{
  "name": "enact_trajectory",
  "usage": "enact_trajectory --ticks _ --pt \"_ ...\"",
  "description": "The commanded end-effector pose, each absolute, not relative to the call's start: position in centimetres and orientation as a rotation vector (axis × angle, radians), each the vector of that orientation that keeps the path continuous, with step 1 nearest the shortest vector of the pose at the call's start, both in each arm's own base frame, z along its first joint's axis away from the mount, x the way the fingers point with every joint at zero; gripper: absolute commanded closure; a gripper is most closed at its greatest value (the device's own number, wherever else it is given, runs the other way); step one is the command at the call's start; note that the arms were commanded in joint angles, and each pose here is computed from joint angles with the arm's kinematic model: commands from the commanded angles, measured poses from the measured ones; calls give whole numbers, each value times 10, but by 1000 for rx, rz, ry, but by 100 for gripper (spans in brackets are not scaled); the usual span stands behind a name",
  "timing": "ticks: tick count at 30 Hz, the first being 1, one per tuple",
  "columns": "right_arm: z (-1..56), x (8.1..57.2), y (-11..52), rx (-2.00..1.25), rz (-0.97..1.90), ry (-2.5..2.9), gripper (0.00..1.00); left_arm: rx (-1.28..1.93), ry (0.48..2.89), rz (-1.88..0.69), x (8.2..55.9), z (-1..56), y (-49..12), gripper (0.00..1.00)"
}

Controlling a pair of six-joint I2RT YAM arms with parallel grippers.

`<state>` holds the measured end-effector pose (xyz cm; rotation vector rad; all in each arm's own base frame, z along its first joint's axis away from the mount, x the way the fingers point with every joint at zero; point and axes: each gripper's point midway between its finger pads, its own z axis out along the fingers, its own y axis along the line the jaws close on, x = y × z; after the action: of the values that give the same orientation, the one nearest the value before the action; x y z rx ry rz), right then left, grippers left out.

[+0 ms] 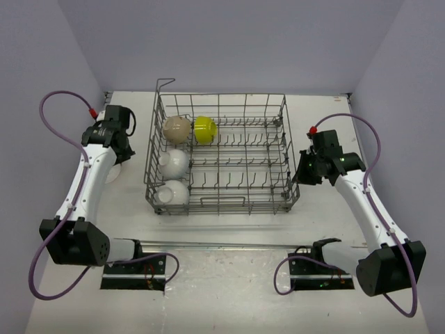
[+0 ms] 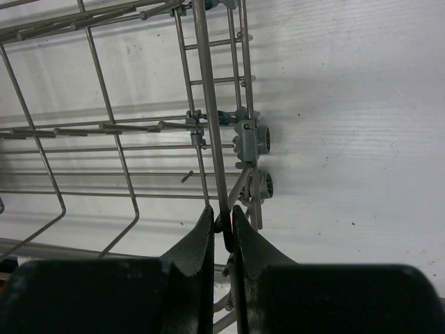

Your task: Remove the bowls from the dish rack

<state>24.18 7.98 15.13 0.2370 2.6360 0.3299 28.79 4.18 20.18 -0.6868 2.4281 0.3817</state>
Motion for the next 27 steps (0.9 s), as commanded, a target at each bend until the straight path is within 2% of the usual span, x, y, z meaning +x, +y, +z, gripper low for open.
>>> enact_trajectory --ticks 1,6,13,27 --pt "164 257 89 271 394 2581 100 -774 2353 434 296 197 65 100" --pt "168 259 90 267 399 2576 100 -921 2440 373 289 141 90 100" --pt "169 259 92 264 416 2576 100 -981 2507 382 289 95 108 100" --pt "174 253 90 264 417 2558 100 -1039 2555 362 309 66 123 100"
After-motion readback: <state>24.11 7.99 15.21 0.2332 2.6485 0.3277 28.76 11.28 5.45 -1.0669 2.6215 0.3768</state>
